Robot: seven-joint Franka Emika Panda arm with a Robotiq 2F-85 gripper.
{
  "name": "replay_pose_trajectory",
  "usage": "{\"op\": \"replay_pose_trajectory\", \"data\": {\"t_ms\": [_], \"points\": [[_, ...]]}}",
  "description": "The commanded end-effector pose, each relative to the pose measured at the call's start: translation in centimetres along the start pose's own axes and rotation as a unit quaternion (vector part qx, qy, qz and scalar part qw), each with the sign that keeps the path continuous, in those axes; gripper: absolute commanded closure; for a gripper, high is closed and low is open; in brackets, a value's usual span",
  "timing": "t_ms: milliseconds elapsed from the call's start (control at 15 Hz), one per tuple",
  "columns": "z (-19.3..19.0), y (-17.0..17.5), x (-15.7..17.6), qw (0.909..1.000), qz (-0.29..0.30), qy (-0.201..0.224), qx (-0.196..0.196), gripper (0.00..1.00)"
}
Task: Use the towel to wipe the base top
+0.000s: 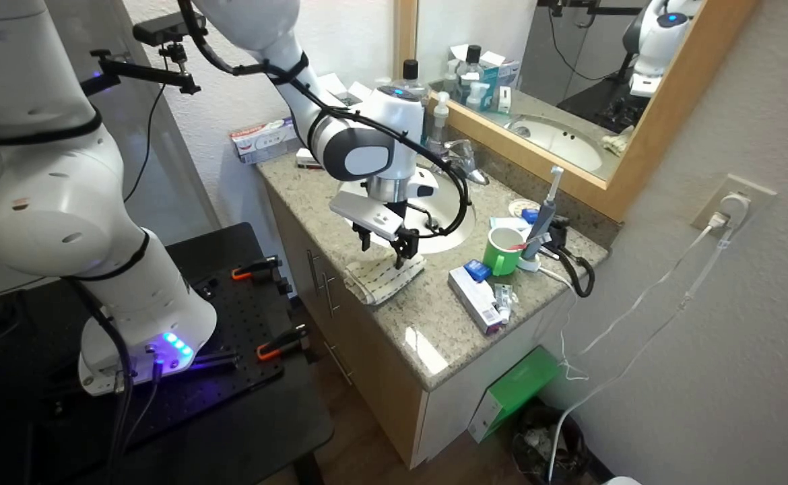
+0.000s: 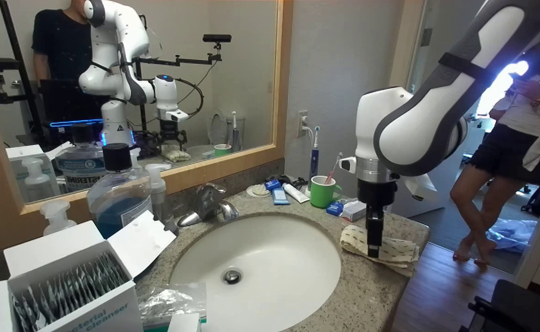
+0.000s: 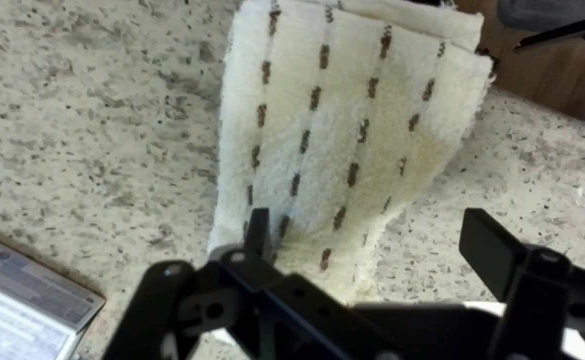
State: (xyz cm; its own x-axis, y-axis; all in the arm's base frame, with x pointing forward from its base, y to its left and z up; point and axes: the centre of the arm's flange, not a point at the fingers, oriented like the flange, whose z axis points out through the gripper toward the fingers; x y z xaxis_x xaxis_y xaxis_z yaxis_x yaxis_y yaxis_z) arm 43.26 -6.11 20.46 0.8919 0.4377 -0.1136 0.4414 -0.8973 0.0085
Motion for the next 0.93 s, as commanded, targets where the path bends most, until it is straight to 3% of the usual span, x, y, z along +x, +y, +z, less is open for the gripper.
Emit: {"op": "replay_pose_trajectory", "data": {"t_ms": [0,533,667,867], "points": [[-0.5,1.5,-0.3,0.9992,0.014,0.023,0.028,0.35],[0.5,4.2,-0.2,0.997,0.063,0.029,0.034,0.96],[1.3,4.4,0.4,0.9971,0.067,0.021,0.03,1.0],[2.0,4.8,1.0,0.9962,0.083,0.016,0.023,0.98]]}}
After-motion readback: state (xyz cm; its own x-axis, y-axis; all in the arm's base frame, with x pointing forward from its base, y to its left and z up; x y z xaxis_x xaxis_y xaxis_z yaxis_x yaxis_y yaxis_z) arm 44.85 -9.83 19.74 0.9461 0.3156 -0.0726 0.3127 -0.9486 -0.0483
